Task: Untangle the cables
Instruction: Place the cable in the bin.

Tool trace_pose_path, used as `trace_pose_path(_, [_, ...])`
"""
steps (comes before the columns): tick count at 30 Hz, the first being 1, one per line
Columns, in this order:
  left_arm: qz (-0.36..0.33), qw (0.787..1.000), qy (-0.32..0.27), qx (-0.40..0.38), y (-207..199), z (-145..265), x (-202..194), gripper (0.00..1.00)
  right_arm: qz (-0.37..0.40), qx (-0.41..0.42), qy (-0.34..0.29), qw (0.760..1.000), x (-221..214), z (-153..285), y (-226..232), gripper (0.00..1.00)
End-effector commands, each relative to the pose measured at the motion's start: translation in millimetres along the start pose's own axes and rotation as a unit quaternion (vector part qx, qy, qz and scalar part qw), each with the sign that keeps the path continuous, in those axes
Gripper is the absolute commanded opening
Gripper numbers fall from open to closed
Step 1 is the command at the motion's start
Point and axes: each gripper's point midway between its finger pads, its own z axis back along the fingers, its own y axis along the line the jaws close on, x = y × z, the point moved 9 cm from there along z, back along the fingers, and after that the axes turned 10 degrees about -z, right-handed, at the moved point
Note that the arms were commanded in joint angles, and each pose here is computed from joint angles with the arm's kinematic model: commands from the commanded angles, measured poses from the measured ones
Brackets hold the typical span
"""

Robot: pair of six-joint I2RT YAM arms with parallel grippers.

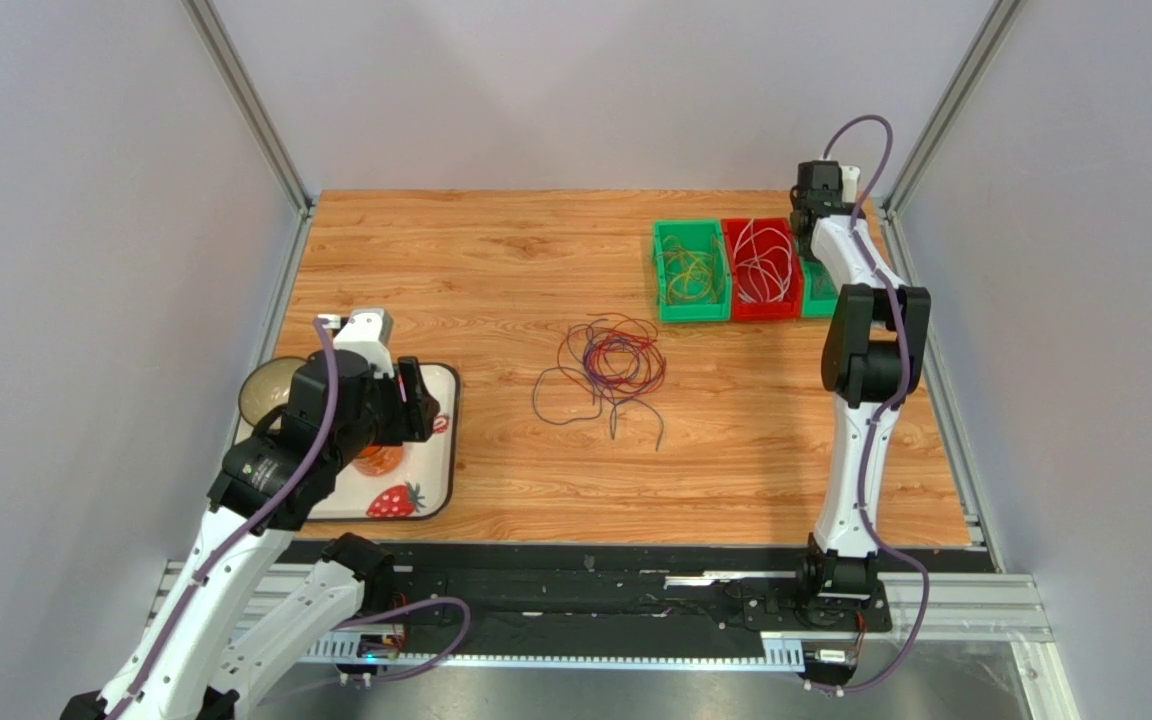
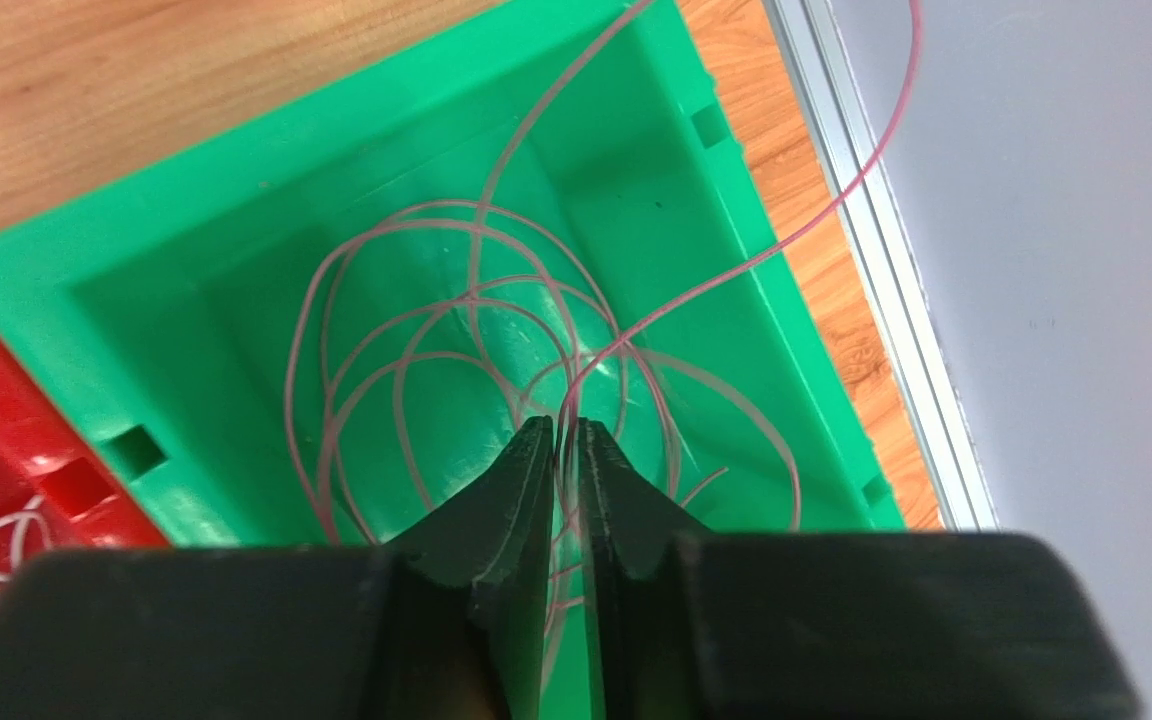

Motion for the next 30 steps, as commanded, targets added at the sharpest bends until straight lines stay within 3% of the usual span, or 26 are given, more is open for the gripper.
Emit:
trace_pose_path(1, [-0.003, 1.000, -0.016, -0.006, -0.3, 0.2, 3.3, 0.64, -0.024, 0.014, -0.025, 0.999, 29.9, 30.5, -12.4, 0.22])
trace_pose_path(15, [-0.003, 1.000, -0.021, -0.008, -0.3, 2.0, 3.6, 0.64, -0.088, 0.074, -0.059, 0.992, 72.1, 90.7, -32.0, 0.48])
trace_pose_path(22, [-0.004, 1.000, -0.019, -0.009, -0.6, 1.1, 3.3, 0.64, -0.198, 0.155, 0.002, 0.968, 77.5, 60.4, -60.4, 0.53])
trace_pose_path(25, [-0.004, 1.000, -0.017, -0.010, -0.8, 0.2, 3.3, 0.64, -0.202, 0.186, 0.019, 0.961, 75.2, 42.2, -63.8, 0.54])
trace_pose_path(30, [-0.005, 1.000, -0.012, -0.009, -1.2, -2.0, 3.1, 0.64, -0.177, 0.190, -0.005, 0.966, 86.5, 22.0, -71.8, 0.54])
